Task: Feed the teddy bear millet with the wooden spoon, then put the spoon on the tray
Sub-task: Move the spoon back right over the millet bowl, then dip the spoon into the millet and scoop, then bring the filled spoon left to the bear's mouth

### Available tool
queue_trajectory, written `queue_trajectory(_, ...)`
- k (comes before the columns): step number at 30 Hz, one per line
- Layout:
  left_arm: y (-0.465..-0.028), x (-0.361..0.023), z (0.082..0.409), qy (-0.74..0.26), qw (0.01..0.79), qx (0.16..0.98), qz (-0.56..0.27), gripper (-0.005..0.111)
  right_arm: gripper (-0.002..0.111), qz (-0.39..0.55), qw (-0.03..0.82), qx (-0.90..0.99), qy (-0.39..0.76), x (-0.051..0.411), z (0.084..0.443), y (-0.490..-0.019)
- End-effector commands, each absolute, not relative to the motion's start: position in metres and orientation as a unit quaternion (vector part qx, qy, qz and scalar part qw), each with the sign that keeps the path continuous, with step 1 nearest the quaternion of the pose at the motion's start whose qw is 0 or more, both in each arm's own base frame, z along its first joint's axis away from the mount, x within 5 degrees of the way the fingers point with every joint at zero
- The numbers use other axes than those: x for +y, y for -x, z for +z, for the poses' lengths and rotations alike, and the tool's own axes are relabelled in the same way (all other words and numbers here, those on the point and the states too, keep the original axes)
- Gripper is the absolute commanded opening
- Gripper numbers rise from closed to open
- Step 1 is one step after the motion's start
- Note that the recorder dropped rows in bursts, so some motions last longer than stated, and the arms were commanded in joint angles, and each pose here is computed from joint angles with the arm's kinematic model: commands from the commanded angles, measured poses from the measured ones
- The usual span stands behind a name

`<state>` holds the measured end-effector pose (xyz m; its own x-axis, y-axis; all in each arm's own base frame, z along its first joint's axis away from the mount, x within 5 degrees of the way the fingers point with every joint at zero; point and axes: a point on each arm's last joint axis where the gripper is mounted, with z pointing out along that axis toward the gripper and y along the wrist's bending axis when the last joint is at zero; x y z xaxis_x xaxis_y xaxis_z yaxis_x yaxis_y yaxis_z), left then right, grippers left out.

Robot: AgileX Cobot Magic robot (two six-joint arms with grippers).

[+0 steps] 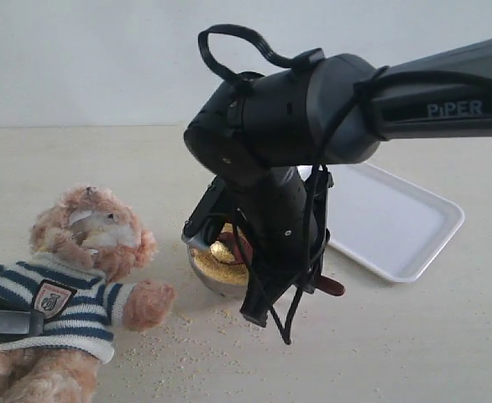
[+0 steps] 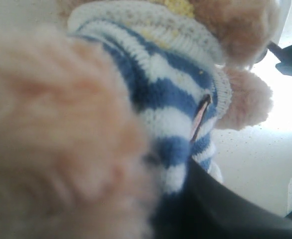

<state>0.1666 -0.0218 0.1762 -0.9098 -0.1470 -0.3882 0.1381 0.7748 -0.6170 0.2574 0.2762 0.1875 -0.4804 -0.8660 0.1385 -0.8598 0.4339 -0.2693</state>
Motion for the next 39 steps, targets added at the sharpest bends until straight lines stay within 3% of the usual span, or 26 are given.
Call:
queue_trajectory(1,-0.166,-0.023,0.178,0.005,0.216,0.915,-0.342,0.005,0.000,-0.115,0.014,0.866,0.487,0.266,0.204,-0.263)
queue_trajectory(11,-0.166,-0.023,0.178,0.005,0.216,0.915,-0.342,0.005,0.000,-0.042,0.027,0.902,0.430,0.252,0.231,-0.265)
queue_trajectory(22,-0.166,-0.023,0.178,0.005,0.216,0.915,-0.342,0.005,0.000,0.001,0.047,0.886,0.461,0.259,0.256,-0.241)
queue_trajectory(39,-0.166,-0.023,0.178,0.005,0.216,0.915,-0.342,0.005,0.000,0.025,0.117,0.835,0.537,0.321,0.291,-0.205)
